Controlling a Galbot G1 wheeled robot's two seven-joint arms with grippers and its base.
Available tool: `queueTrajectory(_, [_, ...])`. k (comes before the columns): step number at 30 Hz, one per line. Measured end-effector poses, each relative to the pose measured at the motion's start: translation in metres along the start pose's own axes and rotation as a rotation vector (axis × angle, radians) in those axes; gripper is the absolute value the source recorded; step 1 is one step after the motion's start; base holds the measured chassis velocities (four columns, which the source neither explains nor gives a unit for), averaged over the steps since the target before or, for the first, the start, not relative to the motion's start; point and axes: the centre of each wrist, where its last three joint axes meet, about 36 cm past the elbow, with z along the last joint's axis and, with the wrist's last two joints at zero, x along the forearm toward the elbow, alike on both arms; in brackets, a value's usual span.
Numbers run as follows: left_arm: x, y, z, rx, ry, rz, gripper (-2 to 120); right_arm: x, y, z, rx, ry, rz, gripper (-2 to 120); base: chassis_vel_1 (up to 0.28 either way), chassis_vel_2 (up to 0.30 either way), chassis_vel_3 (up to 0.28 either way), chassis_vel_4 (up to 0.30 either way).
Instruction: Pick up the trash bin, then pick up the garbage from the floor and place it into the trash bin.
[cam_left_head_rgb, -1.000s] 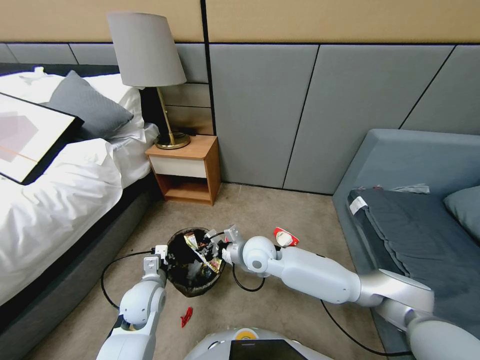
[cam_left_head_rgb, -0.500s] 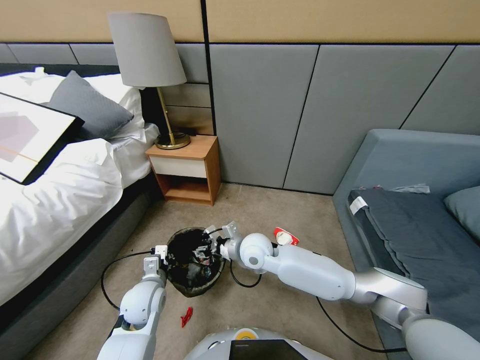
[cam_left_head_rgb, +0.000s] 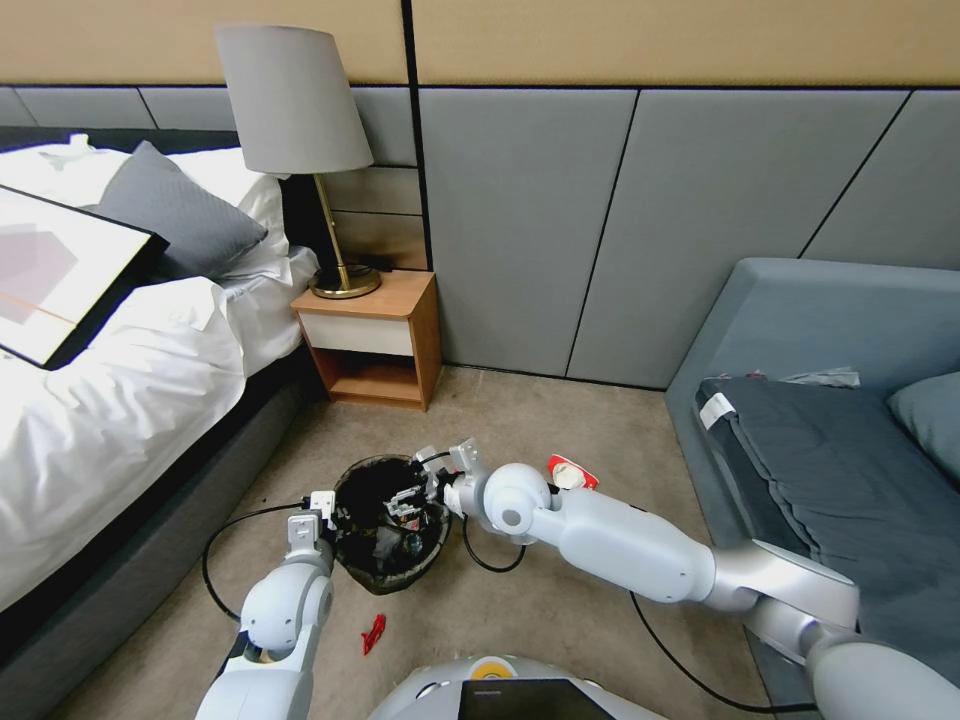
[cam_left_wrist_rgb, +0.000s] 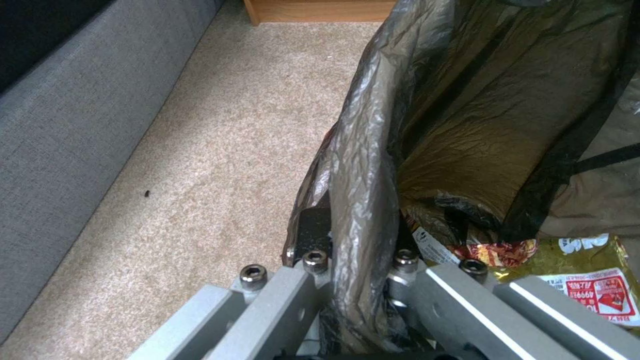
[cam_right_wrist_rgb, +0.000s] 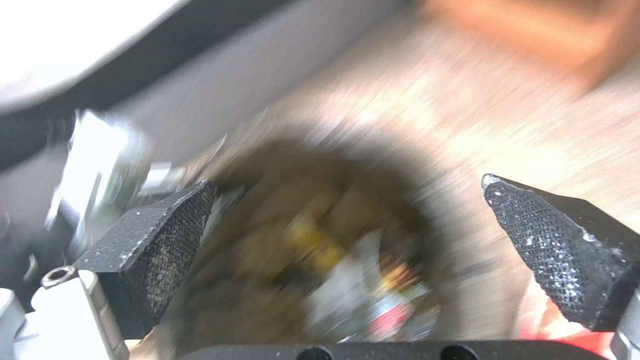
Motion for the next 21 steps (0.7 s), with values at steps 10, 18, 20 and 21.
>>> queueTrajectory(10, [0.004,0.005,-0.004,-0.003,-0.009,0.002,0,0.079,-0.079,0.007,0.041,-0.237,0.377,100,0.0,0.0,0.0,0.0])
queueTrajectory(18, [0.007,0.006,-0.008,-0.006,-0.024,0.002,0,0.129,-0.125,0.046,-0.001,-0.324,0.616,100,0.0,0.0,0.0,0.0])
queueTrajectory(20, [0.007,0.006,-0.008,-0.006,-0.025,0.001,0,0.137,-0.132,0.055,0.012,-0.353,0.668,100,0.0,0.0,0.0,0.0])
queueTrajectory(21, [0.007,0.006,-0.008,-0.005,-0.025,0.002,0,0.141,-0.136,0.063,0.04,-0.378,0.707,100,0.0,0.0,0.0,0.0])
